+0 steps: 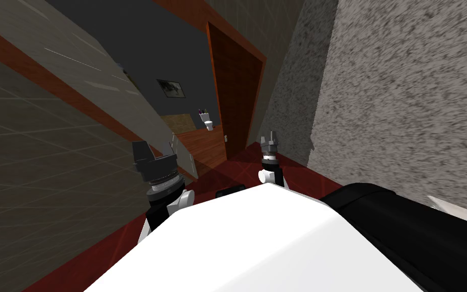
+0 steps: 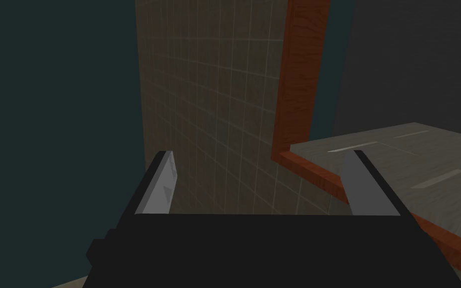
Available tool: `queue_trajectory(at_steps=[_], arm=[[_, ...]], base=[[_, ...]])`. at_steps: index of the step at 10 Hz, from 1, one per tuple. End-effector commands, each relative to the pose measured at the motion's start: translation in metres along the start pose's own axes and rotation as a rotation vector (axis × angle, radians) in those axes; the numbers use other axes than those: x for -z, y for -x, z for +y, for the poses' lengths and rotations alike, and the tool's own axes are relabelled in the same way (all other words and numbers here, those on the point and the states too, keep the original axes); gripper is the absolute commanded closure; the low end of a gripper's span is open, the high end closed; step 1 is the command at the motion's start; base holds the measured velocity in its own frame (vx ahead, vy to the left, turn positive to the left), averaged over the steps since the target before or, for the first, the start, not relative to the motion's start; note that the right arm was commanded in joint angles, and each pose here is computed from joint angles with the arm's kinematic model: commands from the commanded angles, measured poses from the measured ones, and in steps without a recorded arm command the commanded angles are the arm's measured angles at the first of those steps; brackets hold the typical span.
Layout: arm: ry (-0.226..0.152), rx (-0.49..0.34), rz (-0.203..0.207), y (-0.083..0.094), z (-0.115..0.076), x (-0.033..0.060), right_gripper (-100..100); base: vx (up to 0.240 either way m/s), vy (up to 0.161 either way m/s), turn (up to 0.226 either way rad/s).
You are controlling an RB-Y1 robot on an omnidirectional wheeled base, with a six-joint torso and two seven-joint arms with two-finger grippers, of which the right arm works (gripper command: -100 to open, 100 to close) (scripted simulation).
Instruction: Push the door open
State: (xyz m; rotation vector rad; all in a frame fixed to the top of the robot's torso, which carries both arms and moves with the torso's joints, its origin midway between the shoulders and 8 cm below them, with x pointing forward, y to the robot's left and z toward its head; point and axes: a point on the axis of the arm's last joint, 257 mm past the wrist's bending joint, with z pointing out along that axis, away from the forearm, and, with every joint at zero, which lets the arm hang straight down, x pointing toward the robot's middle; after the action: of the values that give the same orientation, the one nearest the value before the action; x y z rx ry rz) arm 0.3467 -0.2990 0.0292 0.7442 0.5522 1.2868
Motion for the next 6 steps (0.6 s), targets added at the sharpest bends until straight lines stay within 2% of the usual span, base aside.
queue_trajectory(at_steps=[1, 6], arm=[[-0.016, -0.003, 0.013, -0.004, -0.013, 0.0015, -100], [-0.061, -0.012, 0.046, -0.015, -0.05, 0.0067, -100]], base=[[0.069, -0.01, 0.024], [0.096, -0.013, 0.025]])
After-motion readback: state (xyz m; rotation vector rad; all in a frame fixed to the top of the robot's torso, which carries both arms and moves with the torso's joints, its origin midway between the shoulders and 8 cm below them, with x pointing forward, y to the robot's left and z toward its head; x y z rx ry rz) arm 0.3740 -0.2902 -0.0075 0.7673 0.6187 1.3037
